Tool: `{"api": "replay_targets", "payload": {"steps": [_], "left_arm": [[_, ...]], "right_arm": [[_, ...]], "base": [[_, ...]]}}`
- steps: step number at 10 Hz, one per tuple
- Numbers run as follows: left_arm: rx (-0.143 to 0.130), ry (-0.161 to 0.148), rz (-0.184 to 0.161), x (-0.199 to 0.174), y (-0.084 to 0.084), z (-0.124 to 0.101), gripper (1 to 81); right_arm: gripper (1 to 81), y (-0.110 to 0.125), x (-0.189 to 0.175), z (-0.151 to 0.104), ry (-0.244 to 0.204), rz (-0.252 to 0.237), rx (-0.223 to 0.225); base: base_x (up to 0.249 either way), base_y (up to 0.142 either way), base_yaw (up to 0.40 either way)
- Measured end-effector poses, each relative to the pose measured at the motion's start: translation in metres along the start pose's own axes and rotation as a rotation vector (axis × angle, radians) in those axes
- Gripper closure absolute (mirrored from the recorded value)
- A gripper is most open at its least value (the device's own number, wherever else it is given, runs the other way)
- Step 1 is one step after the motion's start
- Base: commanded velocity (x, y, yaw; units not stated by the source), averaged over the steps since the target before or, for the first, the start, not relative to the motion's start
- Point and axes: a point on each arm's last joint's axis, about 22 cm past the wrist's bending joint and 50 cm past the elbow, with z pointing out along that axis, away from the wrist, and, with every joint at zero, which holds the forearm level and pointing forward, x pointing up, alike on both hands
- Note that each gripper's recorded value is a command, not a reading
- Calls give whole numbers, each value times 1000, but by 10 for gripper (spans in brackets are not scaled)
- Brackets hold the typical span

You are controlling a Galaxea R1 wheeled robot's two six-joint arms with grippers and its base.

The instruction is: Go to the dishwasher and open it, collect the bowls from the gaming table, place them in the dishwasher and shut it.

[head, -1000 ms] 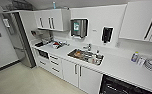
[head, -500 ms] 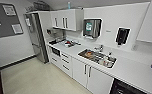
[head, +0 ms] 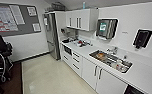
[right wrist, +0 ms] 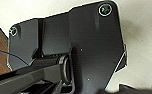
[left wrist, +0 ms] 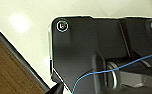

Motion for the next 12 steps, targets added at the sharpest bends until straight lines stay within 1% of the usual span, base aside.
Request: {"api": "replay_targets", "payload": {"steps": [1, 2, 3, 6, 9, 12], "left_arm": [[-5, 1, 0, 0, 4, 1, 10], [-6, 1, 1, 0, 5, 1, 10], [-5, 1, 1, 0, 4, 1, 10], [-6, 1, 2, 0, 5, 1, 10], [-12, 1, 9, 0, 9, 2, 10], [-11, 1, 10, 0, 9, 2, 10]], "right_arm": [[10, 0, 0, 0, 0, -9, 0], [10, 1, -1, 0, -1, -30, -1], [10, 1, -1, 0, -1, -34, -2], [10, 1, 0, 0, 0, -34, -2], [10, 5, 0, -1, 0, -34, -10], [10, 3, 0, 0, 0, -35, -7]], "base": [[0, 0, 368], [0, 0, 368], [0, 0, 368], [0, 0, 368], [0, 0, 368], [0, 0, 368]]}}
